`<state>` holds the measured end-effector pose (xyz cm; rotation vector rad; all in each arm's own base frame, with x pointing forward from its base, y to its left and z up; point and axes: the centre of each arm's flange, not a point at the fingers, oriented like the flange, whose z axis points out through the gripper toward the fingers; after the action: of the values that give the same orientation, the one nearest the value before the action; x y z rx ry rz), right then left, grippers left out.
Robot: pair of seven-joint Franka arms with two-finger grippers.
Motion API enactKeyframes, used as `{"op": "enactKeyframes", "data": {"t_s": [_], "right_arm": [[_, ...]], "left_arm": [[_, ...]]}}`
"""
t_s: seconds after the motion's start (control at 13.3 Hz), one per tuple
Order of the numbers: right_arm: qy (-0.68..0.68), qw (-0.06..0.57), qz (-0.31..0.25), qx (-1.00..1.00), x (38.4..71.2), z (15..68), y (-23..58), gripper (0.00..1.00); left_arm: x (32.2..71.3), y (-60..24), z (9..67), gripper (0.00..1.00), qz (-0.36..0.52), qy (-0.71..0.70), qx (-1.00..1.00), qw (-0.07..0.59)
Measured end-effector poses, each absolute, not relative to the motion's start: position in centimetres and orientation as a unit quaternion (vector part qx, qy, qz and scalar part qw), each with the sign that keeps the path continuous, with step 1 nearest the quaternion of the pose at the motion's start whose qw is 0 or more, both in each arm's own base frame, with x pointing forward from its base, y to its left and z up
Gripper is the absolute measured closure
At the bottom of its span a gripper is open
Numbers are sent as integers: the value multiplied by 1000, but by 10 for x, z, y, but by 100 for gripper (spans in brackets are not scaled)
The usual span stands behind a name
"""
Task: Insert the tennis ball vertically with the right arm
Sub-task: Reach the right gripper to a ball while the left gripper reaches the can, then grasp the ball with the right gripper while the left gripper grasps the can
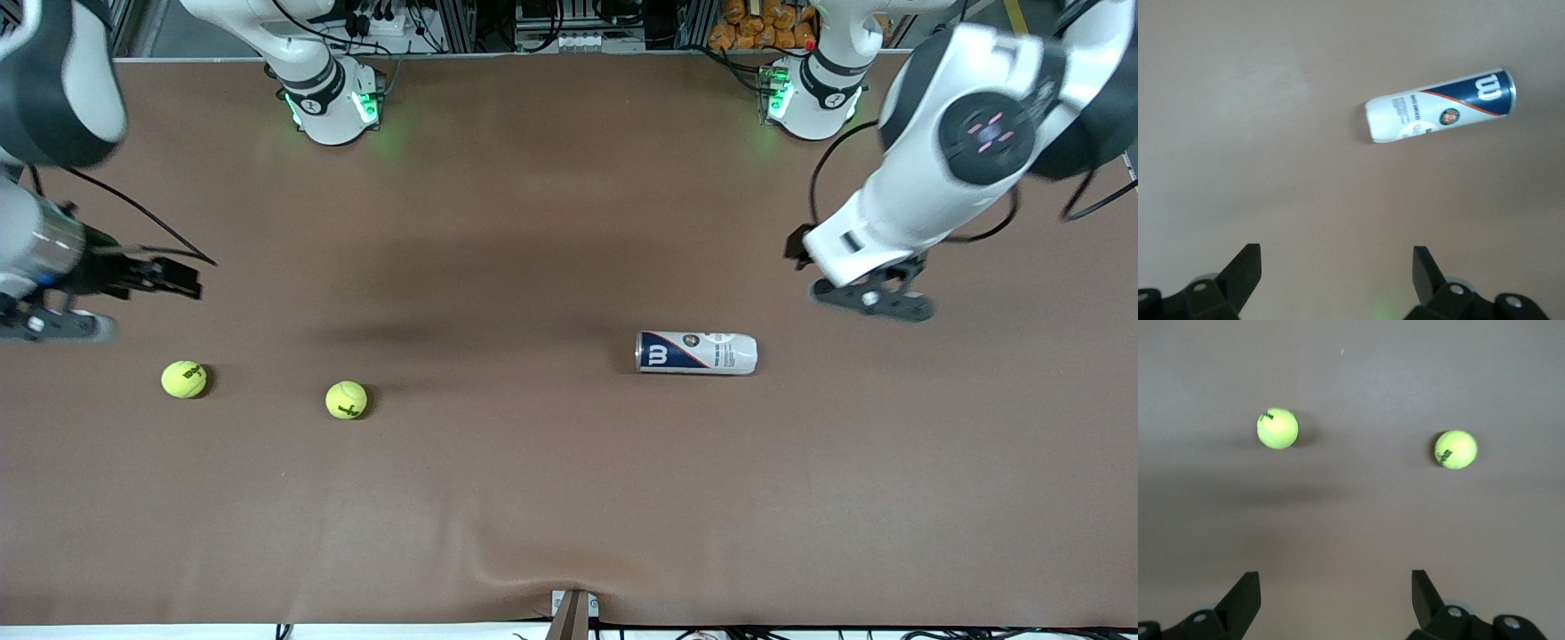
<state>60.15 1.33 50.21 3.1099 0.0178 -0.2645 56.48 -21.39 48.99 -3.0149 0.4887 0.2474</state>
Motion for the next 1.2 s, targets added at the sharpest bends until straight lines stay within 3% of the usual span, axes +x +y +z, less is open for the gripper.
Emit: {"op": "enactKeyframes", "data": {"t_s": [0.38, 0.9, 1.2], "right_arm": [[20, -9, -120, 993, 633, 400, 47, 0], [-18, -6, -86, 996, 663, 306, 78, 0], [-49, -1, -70, 996, 669, 261, 108, 0]], "left_arm": [[560, -256, 452, 0, 97, 253, -960, 68], [568, -278, 351, 0, 158, 384, -901, 125], [556, -320, 326, 0, 146, 446, -868, 163]]}}
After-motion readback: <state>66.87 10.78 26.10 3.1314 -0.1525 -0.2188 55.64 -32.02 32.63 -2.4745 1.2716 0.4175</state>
